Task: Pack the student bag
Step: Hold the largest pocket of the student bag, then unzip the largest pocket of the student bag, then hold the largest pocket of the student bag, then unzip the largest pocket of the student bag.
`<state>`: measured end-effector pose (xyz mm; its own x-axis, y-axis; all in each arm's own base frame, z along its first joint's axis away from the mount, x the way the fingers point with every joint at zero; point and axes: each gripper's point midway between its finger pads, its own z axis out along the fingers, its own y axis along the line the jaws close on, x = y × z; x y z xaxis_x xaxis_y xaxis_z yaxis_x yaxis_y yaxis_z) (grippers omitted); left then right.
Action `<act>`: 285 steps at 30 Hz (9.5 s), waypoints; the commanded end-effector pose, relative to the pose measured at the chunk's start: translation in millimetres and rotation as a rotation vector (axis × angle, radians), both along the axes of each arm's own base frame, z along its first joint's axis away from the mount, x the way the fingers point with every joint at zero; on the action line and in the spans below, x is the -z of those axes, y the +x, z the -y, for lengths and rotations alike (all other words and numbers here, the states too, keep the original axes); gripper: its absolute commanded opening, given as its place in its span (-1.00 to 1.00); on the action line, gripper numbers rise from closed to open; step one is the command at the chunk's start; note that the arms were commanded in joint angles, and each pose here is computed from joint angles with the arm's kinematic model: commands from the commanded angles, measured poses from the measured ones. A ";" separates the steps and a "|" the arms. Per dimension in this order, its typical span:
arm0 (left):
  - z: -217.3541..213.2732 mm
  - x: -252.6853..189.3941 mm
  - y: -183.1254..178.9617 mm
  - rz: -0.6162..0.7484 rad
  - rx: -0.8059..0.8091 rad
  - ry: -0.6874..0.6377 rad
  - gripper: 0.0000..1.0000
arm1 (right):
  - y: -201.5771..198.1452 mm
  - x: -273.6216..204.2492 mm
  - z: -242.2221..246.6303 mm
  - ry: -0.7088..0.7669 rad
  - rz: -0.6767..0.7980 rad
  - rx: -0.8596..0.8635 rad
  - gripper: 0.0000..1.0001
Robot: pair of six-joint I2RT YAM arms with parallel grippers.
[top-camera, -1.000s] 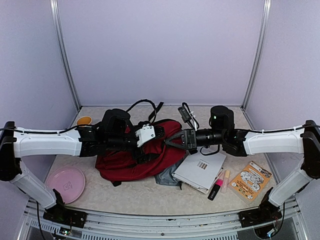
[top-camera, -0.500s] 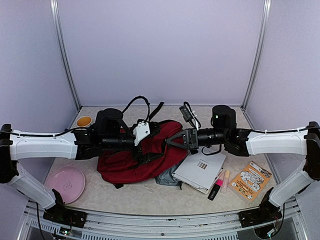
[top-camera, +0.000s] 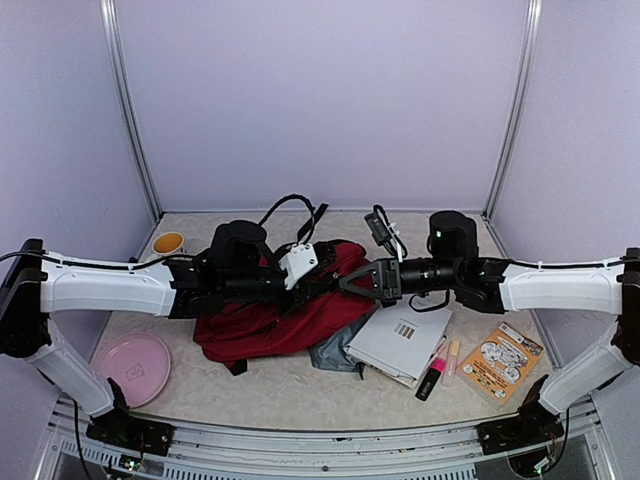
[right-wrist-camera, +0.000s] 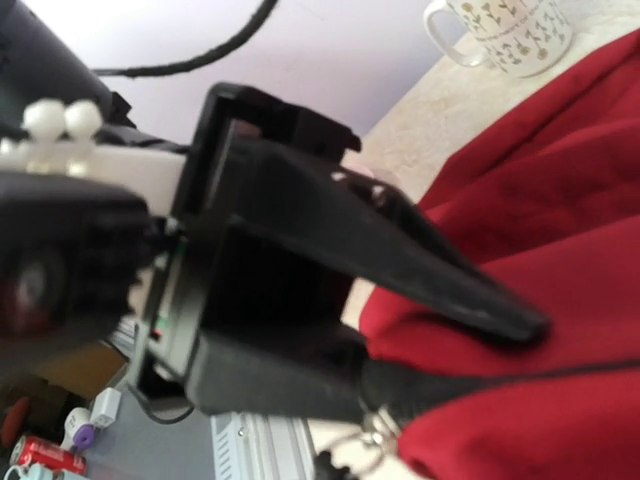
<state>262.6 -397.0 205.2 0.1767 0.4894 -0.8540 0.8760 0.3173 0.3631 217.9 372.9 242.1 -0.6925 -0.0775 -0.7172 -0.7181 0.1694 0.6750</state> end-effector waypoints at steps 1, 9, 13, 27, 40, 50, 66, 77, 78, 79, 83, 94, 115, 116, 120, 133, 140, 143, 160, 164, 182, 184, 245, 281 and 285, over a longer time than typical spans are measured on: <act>-4.3 -10.2 -0.3 0.027 -0.012 -0.027 -0.55 | -3.7 -4.6 21.3 -0.010 0.018 0.031 -1.00; 1.8 -11.2 -13.9 -0.019 0.047 -0.044 -1.00 | -1.4 24.8 33.3 -0.128 0.024 0.073 -0.92; 8.0 -10.1 -16.5 -0.027 0.060 -0.046 -1.00 | -3.6 19.6 23.8 -0.094 0.073 0.055 -0.57; 15.1 -17.7 -17.7 -0.039 0.070 -0.064 -1.00 | 0.8 23.9 -4.7 -0.109 0.216 0.163 -0.38; 17.8 -22.3 -25.7 -0.057 0.098 -0.094 -1.00 | 42.9 34.6 3.5 -0.129 0.191 0.457 -0.60; 9.1 -11.3 -18.8 -0.043 0.052 -0.039 -1.00 | 31.1 25.8 14.3 -0.202 0.224 0.408 -1.00; -3.4 37.7 -45.5 -0.004 0.127 0.214 -1.00 | 22.4 29.0 45.0 -0.450 0.122 0.138 -1.00; -14.9 68.6 -111.4 0.083 0.266 0.375 -1.00 | 72.9 70.6 95.9 -0.707 0.050 0.272 -1.00; -17.7 67.5 -115.5 0.078 0.276 0.367 -1.00 | 78.5 76.4 99.0 -0.723 0.043 0.276 -1.00; -21.4 68.8 -120.0 0.069 0.287 0.365 -1.00 | 84.1 82.6 103.0 -0.738 0.035 0.281 -1.00; -35.6 71.6 -123.3 0.046 0.268 0.386 -1.00 | 100.3 89.8 112.3 -0.747 0.041 0.301 -1.00; -43.6 23.4 -52.5 0.163 -0.203 0.134 -0.75 | 17.2 47.1 22.3 -0.321 0.036 -0.101 -1.00; -3.4 46.0 -89.8 0.182 -0.022 0.169 -1.00 | 55.8 65.3 51.9 -0.640 0.116 0.166 -1.00; -3.5 47.5 -94.1 0.176 0.000 0.177 -1.00 | 64.4 63.1 55.2 -0.677 0.152 0.190 -1.00; -10.1 45.4 -106.7 0.169 0.059 0.171 -1.00 | 111.8 59.7 73.1 -0.847 0.346 0.315 -1.00; -52.0 71.4 -112.6 0.023 0.007 0.197 -1.00 | -31.9 103.9 12.4 -0.518 0.125 -0.232 -1.00; -48.4 47.2 -146.3 -0.192 0.105 0.051 0.36 | -94.7 130.5 -10.6 -0.419 0.013 -0.289 -1.00; -44.7 0.8 -163.7 -0.285 0.239 -0.116 0.67 | -100.0 137.3 -10.1 -0.408 0.023 -0.290 -1.00; -29.4 -27.0 -147.2 -0.137 0.031 -0.161 0.08 | -104.7 73.6 -5.5 -0.324 0.034 -0.267 -1.00; -15.9 -24.0 -188.0 -0.129 0.128 -0.143 -0.10 | -104.2 58.6 -3.9 -0.313 0.040 -0.251 -1.00; 7.6 41.7 -162.4 0.106 -0.199 0.038 -0.48 | -124.5 10.0 11.4 -0.331 0.053 -0.346 -1.00; 4.5 45.6 -161.6 0.109 -0.203 0.043 -1.00 | -129.7 4.9 13.2 -0.338 0.052 -0.386 -1.00; -61.3 -47.8 -115.1 -0.357 -0.558 -0.382 0.26 | -73.4 -32.4 -24.9 -0.284 0.218 -0.174 -1.00; -72.3 -112.1 -182.3 0.009 -0.443 -0.312 -1.00 | 167.8 71.7 68.6 -0.575 0.157 0.228 -1.00; -79.5 -136.9 -179.8 0.063 -0.461 -0.332 -1.00 | 184.8 72.0 51.7 -0.524 0.143 0.184 -1.00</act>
<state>97.4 -325.7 280.8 0.0178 0.3721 -0.9280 0.5862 0.7480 0.3112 297.6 373.4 200.0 -0.5791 -0.4272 -0.6944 -0.8153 0.2967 0.4973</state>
